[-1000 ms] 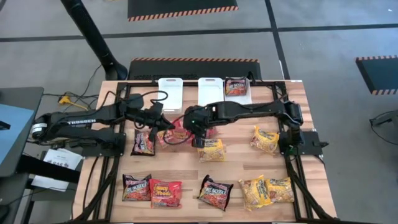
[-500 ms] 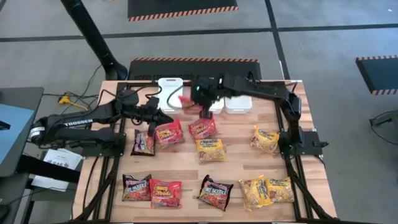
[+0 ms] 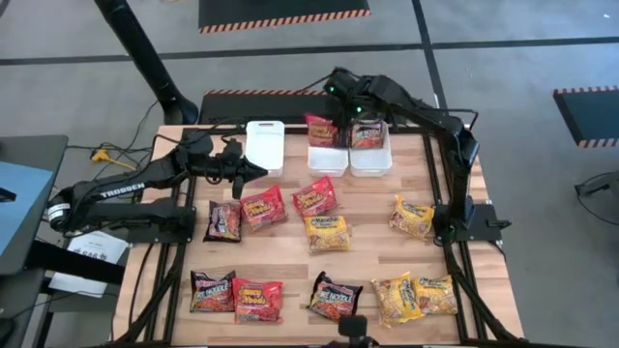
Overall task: Sort Maruchan noodles
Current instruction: Put the orange noodle pack into the middle white bin
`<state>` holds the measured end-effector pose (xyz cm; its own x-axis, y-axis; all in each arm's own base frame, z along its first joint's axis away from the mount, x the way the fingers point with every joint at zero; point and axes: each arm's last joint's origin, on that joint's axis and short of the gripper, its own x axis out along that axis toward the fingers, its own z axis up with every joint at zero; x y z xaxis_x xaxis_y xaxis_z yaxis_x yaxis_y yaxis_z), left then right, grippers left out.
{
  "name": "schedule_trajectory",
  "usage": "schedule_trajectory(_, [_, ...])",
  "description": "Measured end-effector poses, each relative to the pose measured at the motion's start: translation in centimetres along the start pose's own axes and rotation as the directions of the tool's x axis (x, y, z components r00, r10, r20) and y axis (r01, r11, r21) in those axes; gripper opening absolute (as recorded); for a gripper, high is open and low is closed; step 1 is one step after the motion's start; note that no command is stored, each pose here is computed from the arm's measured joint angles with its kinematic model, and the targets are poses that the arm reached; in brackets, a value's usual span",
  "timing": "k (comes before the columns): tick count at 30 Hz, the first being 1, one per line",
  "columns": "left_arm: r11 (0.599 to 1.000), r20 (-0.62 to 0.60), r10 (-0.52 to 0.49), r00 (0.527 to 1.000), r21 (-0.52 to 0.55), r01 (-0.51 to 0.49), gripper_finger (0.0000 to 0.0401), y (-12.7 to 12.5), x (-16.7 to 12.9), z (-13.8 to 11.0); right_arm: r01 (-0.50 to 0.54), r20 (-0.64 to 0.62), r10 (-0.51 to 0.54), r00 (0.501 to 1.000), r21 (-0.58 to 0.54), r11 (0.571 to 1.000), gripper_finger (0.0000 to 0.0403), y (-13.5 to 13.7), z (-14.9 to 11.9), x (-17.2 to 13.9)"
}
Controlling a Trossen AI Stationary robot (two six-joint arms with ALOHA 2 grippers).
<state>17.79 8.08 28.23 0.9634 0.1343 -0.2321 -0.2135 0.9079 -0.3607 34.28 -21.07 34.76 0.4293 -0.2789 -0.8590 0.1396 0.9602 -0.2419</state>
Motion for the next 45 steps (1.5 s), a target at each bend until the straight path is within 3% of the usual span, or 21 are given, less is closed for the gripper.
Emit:
schedule_trajectory(14, [0.997,0.024,0.079,0.997,-0.011,-0.079,0.0,0.9,-0.3,0.3,0.064,0.045,-0.063,0.997,-0.008,0.998,0.0002,-3.2,-2.2,3.7])
schedule_trajectory(22, [0.995,0.031,0.103,0.994,-0.01,-0.103,0.0,1.0,-0.3,0.3,0.076,0.052,-0.076,0.996,0.012,0.997,0.0002,-3.2,-2.9,5.3])
schedule_trajectory(26, [0.992,0.037,0.122,0.992,0.012,-0.122,0.0,1.1,-0.3,0.3,0.111,0.08,-0.117,0.99,0.072,0.991,0.0002,-3.1,-2.9,6.1])
schedule_trajectory(45, [0.99,0.044,0.141,0.989,0.021,-0.142,0.0,1.7,-0.5,0.5,0.149,0.02,-0.155,0.988,0.172,0.974,0.0014,-2.6,-4.6,8.5])
